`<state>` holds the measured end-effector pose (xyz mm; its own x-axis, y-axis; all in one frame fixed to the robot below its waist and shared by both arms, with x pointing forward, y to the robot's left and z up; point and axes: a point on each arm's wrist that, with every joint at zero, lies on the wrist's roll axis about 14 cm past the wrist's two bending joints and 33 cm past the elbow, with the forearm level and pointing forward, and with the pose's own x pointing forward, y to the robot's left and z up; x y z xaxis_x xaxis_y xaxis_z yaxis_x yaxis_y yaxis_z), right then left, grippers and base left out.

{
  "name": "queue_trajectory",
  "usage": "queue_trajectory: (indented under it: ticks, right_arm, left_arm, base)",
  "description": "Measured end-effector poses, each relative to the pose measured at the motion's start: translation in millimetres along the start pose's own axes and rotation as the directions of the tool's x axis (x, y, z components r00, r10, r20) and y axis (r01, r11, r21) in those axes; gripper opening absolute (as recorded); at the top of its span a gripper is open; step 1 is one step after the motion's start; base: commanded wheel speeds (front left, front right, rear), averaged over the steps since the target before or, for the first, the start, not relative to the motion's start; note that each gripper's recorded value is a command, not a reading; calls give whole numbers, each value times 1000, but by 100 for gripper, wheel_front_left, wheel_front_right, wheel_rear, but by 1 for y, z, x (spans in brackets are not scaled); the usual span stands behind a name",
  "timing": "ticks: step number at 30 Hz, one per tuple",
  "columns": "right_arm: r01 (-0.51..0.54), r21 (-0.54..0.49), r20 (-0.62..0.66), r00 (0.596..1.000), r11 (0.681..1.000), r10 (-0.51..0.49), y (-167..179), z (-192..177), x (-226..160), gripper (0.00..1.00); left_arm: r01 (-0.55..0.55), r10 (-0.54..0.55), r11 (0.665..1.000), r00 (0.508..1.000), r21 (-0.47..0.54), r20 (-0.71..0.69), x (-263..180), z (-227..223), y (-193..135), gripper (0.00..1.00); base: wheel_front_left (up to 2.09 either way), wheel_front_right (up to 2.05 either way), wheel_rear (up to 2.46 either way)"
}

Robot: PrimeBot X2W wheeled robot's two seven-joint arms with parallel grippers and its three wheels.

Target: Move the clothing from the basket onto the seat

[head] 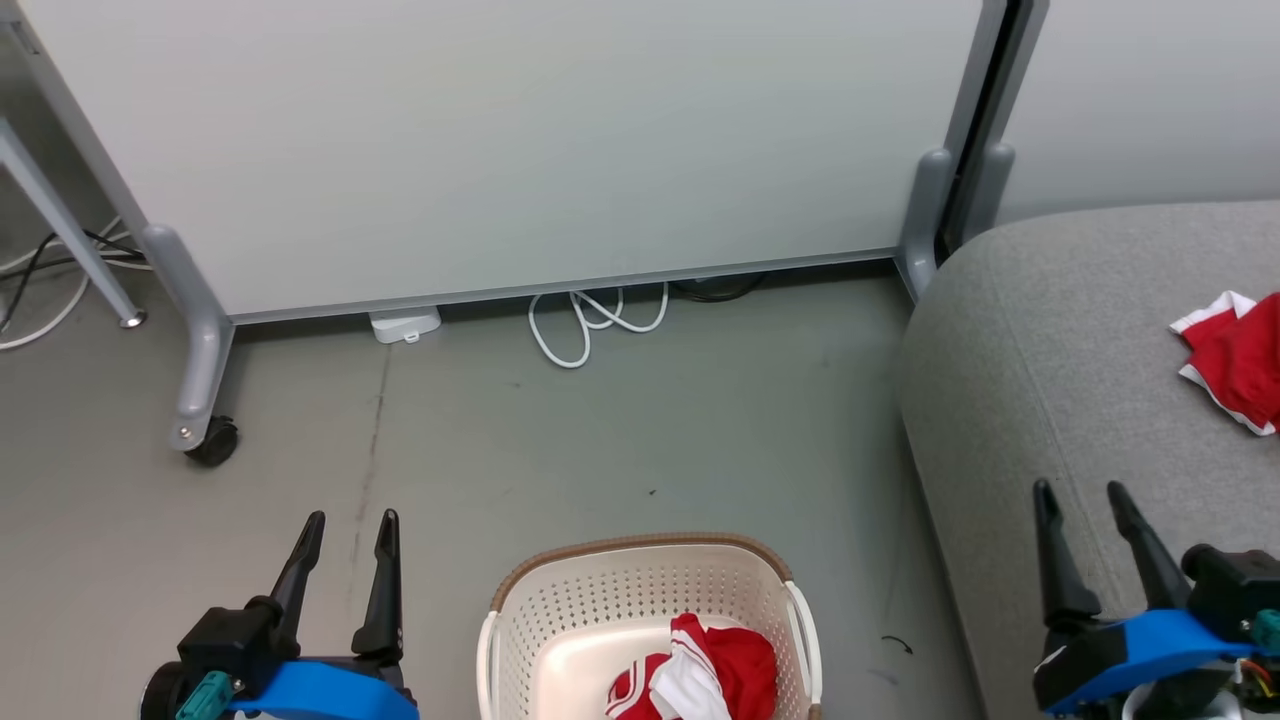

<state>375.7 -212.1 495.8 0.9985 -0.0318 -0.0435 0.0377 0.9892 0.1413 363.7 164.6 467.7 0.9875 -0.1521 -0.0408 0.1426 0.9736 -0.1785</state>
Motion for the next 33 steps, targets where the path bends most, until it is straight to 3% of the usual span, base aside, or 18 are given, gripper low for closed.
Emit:
queue_trajectory:
  ticks: [11,33]
  right_arm:
    - [-97,4,-30,995,995,97,33,-9,-3,100]
    - [-100,-14,-92,991,995,98,33,-26,1,100]
  left_arm:
    - [-49,49,999,999,0,3,-15,0,14,100]
    - [-5,5,1000,999,0,-38,-2,-13,0,100]
  base:
    - [0,0,0]
    - [0,0,0]
